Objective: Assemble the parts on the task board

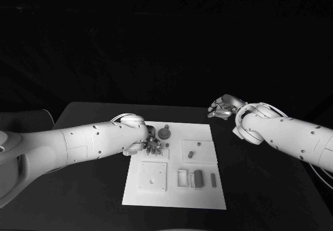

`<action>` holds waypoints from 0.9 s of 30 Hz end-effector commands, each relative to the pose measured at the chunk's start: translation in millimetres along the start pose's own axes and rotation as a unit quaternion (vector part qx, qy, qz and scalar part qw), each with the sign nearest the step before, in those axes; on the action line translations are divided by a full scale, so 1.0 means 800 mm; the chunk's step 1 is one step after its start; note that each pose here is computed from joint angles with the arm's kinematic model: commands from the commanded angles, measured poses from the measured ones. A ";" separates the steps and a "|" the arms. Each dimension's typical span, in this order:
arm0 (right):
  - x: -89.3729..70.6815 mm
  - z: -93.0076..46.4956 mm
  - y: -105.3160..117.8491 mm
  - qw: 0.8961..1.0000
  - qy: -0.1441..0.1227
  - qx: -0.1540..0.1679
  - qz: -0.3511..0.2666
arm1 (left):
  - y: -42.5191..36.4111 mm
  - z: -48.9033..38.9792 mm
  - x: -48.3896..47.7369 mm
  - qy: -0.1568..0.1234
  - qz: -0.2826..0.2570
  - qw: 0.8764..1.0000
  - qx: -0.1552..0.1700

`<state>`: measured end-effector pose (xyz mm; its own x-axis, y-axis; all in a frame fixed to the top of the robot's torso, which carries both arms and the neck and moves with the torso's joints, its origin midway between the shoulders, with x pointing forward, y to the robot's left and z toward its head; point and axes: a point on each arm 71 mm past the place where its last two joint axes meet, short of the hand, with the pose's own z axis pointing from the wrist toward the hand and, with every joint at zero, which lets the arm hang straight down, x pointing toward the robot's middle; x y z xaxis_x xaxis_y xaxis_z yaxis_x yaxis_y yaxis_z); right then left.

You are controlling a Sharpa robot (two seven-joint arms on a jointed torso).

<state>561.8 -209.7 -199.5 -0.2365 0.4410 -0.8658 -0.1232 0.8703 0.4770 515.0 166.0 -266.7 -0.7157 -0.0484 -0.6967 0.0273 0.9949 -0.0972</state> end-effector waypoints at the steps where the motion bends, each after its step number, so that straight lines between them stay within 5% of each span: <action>1: 0.001 0.000 0.001 1.000 0.005 -0.003 -0.005 | -0.0015 0.000 0.000 0.000 0.001 1.000 0.006; 27: 0.001 -0.002 0.006 1.000 0.005 -0.025 -0.003 | 0.0058 -0.003 -0.006 -0.035 -0.037 0.998 0.022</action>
<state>560.2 -209.0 -198.9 -0.2396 0.4414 -0.8648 -0.1364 0.8666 0.4801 515.7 174.7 -264.8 -0.6914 -0.0865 -0.7172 0.0080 0.9918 -0.1274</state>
